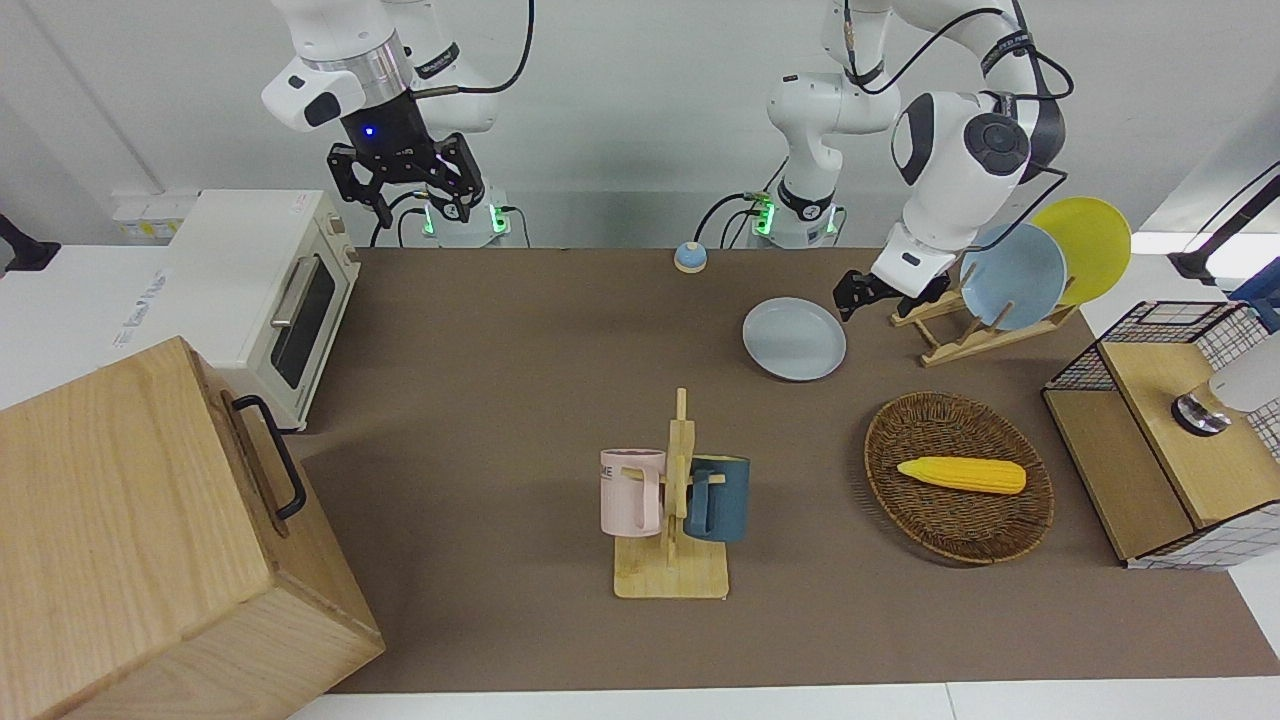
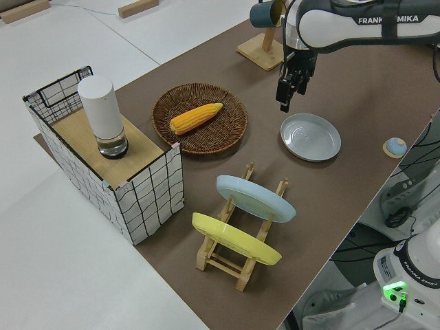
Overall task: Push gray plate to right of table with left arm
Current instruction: 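Move the left gripper from the basket down toward the gray plate's edge, then lower the left gripper against the gray plate's edge nearest it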
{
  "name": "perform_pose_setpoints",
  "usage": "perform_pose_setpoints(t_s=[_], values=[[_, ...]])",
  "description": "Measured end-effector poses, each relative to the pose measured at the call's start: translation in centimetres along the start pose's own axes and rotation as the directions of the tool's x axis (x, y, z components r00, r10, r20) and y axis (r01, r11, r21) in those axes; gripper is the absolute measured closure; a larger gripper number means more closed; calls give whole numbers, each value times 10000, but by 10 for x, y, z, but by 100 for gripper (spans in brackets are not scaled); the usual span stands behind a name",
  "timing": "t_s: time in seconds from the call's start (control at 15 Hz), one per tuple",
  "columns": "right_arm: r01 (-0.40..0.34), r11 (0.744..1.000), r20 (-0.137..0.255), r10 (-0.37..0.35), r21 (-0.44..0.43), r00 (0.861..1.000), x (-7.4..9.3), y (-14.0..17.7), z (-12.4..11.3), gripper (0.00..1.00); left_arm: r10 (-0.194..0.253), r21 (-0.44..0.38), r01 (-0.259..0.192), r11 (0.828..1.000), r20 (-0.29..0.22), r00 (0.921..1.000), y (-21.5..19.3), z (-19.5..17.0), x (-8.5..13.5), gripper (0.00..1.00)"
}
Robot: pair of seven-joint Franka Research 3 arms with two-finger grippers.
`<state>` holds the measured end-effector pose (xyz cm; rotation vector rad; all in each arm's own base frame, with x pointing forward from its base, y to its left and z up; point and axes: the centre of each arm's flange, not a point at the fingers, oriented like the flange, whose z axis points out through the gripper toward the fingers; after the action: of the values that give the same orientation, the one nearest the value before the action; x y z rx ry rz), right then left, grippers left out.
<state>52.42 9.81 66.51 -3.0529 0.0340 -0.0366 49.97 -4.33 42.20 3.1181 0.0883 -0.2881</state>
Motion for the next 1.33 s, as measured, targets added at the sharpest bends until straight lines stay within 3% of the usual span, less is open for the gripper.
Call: perform_pose_setpoints(t_s=[0.27,0.73,0.87,1.13,1.27,1.33], values=[[0,10000,0,0,0,10000,0,0,0,0,-98,-46,97,9999,-139,9999,-7,50,-19,2],[0,10000,0,0,0,10000,0,0,0,0,-405,-330,404,9986,-25,9992,-13,112,-51,6],[0,10000,0,0,0,10000,0,0,0,0,-357,-322,358,9988,26,9994,-14,118,-55,20],[0,10000,0,0,0,10000,0,0,0,0,-167,-308,169,9994,85,9998,-15,125,-59,30],[0,10000,0,0,0,10000,0,0,0,0,-136,-308,138,9994,68,9999,-15,127,-60,46],[0,10000,0,0,0,10000,0,0,0,0,-130,-309,131,9994,52,9999,-15,127,-60,47]])
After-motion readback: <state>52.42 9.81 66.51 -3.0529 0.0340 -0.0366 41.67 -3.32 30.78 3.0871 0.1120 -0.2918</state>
